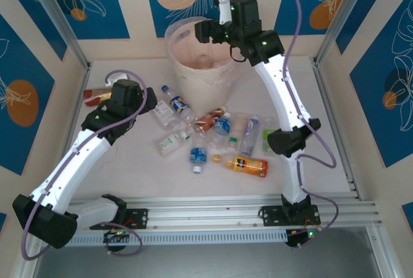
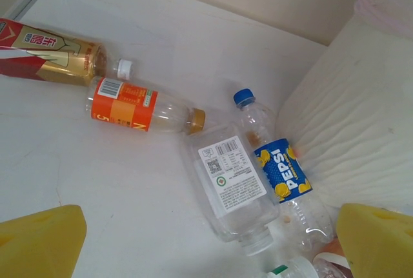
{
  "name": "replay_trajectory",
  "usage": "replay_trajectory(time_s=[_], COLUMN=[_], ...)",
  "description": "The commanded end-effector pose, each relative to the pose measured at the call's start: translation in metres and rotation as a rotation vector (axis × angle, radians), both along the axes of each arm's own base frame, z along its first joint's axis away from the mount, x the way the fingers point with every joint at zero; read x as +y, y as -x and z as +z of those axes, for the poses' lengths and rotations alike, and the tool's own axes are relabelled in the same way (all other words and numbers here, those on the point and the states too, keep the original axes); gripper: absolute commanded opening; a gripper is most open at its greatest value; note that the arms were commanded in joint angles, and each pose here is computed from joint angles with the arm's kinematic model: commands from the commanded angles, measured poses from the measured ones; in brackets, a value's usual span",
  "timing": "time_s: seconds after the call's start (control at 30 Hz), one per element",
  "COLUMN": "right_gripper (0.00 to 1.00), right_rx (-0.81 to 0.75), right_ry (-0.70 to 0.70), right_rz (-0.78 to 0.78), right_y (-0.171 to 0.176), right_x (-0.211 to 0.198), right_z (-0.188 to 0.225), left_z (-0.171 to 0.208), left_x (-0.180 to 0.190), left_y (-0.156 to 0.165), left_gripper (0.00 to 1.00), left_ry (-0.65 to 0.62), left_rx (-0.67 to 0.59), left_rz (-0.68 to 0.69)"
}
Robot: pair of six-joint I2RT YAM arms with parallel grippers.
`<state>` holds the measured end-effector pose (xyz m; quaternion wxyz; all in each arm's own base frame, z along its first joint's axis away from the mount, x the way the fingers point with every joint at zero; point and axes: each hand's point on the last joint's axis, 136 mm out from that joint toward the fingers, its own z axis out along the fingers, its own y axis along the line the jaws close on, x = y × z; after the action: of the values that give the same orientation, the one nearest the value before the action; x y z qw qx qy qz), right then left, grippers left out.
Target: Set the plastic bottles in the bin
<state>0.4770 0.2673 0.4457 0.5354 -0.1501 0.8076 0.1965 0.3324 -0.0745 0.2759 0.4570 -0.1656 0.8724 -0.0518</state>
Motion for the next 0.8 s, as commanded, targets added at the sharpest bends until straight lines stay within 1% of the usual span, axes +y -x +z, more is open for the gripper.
replay_trajectory(time_s=[0.0, 0.07, 0.2, 0.37, 0.53, 0.6, 0.67, 0.77], right_gripper=[0.91, 0.91, 0.91, 0.93, 0.93, 0.93, 0.93, 0.93], right_rx=[0.073, 0.114, 0.184, 0.280, 0.467, 0.536, 0.614, 0.707], right_ry=[0.029, 0.029, 0.019, 0.019, 0.043, 0.037, 0.016, -0.042], right_rz=[-0.081, -0.120, -0.203, -0.372, -0.573, -0.629, -0.675, -0.697], right_y=[0.022, 0.039, 0.075, 0.129, 0.178, 0.194, 0.210, 0.226], right_x=[-0.023, -0.037, -0.067, -0.122, -0.181, -0.200, -0.218, -0.232], right_z=[-0.008, -0.016, -0.045, -0.089, -0.158, -0.185, -0.213, -0.246], left_z=[-0.006, -0.010, -0.018, -0.026, -0.032, -0.033, -0.032, -0.031], left_x=[0.006, 0.005, 0.002, 0.000, 0.005, 0.007, 0.010, 0.013], left_y=[0.006, 0.006, 0.007, 0.013, 0.026, 0.031, 0.034, 0.037], left_gripper=[1.00, 1.00, 1.00, 1.00, 0.99, 1.00, 1.00, 0.99], left_ry=[0.032, 0.039, 0.052, 0.071, 0.095, 0.100, 0.098, 0.092], left_rx=[0.019, 0.030, 0.044, 0.052, 0.031, 0.019, 0.007, -0.003], left_rz=[0.024, 0.021, 0.011, -0.011, -0.003, -0.001, 0.004, 0.010])
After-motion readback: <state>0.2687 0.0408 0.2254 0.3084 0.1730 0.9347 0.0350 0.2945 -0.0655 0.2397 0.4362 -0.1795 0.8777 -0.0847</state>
